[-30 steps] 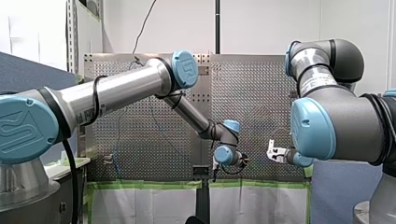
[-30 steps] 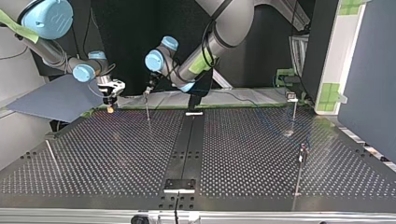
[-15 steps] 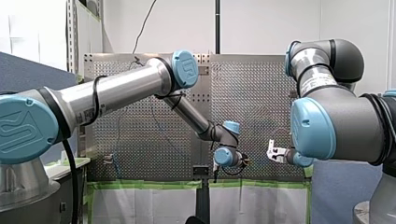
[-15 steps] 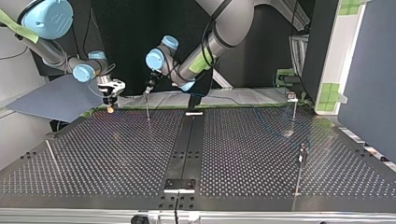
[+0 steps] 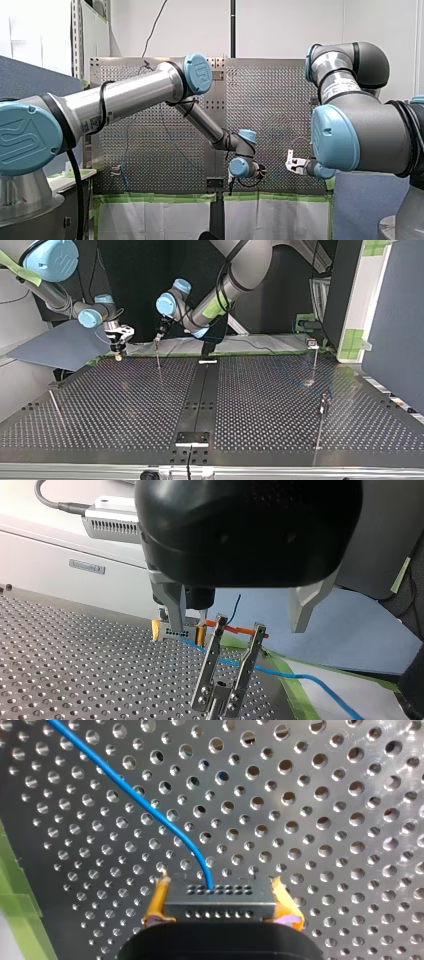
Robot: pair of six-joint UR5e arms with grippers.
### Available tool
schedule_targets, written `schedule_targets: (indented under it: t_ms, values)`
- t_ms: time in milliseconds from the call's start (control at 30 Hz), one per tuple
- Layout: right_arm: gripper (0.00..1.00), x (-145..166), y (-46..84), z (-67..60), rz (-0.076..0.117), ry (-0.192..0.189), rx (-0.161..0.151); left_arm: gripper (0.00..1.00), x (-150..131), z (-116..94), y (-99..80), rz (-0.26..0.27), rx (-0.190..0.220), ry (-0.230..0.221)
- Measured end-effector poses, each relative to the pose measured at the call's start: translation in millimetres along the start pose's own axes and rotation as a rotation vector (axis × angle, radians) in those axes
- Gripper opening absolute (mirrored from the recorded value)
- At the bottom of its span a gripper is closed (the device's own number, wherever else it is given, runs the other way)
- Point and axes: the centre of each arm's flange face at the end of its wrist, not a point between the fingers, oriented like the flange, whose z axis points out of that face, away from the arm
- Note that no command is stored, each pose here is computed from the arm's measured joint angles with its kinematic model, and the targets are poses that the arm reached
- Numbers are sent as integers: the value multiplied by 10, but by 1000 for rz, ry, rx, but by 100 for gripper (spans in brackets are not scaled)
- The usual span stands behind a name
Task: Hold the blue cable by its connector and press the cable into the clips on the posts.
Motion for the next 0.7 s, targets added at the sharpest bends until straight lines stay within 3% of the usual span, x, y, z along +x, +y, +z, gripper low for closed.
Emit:
schedule_targets:
  t_ms: [200, 367, 533, 700]
  values:
    - [0, -6, 3, -7, 0, -6, -5, 100, -1, 3, 3, 0, -2, 0]
    - [0, -42, 18, -46, -16, -35, -31, 100, 13, -17, 2, 8, -6, 15]
    - [0, -152, 28, -163, -39, -96, -59, 100, 49, -61, -3, 26, -13, 48]
    - [0, -294, 9, -326, -56, -165, -64, 100, 92, -163, -40, 58, -12, 96]
